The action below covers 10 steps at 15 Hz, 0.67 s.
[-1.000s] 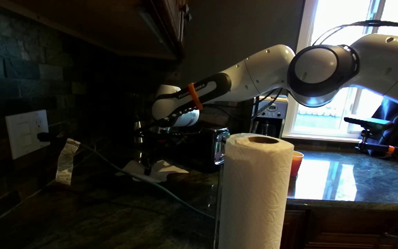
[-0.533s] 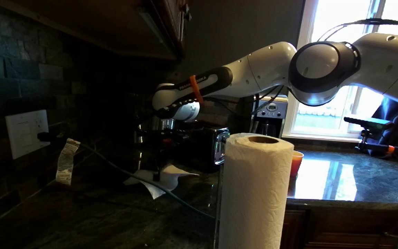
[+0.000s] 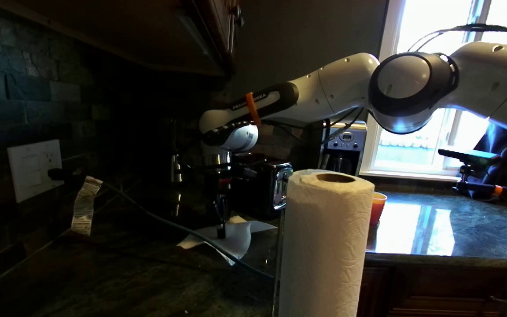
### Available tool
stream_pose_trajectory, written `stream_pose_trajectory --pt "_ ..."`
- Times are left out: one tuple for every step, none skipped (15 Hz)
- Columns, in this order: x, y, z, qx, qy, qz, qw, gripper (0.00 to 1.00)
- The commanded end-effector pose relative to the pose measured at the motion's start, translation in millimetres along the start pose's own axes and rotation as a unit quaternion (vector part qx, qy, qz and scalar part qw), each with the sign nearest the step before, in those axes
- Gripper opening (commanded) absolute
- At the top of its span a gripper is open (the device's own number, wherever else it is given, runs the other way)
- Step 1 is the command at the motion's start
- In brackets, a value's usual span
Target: Pick up the napkin and wipe the counter
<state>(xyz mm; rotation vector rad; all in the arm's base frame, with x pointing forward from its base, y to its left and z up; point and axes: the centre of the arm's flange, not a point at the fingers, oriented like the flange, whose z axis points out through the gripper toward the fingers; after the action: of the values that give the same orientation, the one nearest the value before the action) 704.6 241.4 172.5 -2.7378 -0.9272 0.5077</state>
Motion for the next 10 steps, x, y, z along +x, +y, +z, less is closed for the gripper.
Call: stream_pose_trajectory --pt "-19 24 42 0.069 -0.058 0.017 0.9958 0.0" --pt "-24 24 46 0.073 -0.068 0.019 0.9948 0.0" --pt "-29 26 50 0.079 -0.077 0.019 0.9937 0.0" --pt "-36 26 55 0.083 -0.087 0.022 0.9925 0.0" --pt "-41 27 59 0.086 -0.096 0.022 0.9914 0.0" --pt "-48 25 62 0.088 -0.107 0.022 0.9901 0.0" --pt "-53 24 65 0.085 -0.115 0.024 0.9894 0.0" --pt "-56 22 64 0.081 -0.117 0.024 0.9895 0.0" --pt "-56 18 59 0.073 -0.109 0.026 0.991 0.0" --pt "-58 11 50 0.066 -0.1 0.022 0.9925 0.0"
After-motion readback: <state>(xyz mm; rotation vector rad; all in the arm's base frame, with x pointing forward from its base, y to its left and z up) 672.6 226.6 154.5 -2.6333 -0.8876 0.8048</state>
